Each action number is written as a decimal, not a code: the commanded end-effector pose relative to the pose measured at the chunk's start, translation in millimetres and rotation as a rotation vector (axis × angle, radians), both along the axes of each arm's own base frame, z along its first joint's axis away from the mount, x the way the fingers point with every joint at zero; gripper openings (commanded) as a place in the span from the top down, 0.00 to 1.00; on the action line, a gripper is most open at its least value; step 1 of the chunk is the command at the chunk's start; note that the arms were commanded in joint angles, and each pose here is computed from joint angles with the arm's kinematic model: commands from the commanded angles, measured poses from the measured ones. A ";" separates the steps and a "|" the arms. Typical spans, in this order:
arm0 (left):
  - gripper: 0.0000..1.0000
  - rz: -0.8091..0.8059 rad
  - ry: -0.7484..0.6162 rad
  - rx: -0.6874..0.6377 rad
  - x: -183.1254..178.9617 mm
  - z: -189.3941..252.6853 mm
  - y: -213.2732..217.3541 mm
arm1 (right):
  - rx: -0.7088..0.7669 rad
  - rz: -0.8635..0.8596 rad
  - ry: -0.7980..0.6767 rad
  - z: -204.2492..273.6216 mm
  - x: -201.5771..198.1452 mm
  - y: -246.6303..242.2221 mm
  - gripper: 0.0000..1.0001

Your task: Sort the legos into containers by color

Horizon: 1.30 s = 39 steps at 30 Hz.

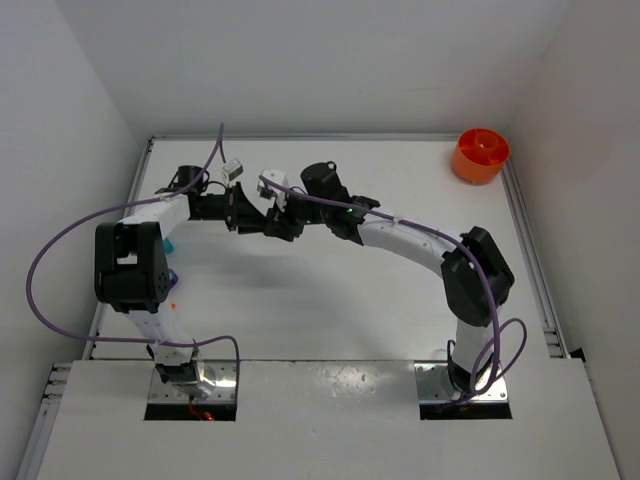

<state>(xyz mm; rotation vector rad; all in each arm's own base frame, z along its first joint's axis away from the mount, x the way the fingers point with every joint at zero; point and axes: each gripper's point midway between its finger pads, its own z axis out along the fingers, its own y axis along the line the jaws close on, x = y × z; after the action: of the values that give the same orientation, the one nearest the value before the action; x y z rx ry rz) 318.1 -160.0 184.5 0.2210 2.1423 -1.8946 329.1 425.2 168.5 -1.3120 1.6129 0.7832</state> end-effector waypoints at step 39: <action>0.01 0.502 -0.527 0.694 44.6 44.2 61.3 | -0.023 -1.551 0.072 63.1 235.7 -527.5 1.00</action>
<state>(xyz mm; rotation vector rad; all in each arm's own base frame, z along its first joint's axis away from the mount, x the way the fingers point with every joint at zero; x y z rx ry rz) 352.4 -100.2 223.6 0.2490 2.1355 -0.7132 540.0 -98.2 207.3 0.1091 2.1575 -0.1929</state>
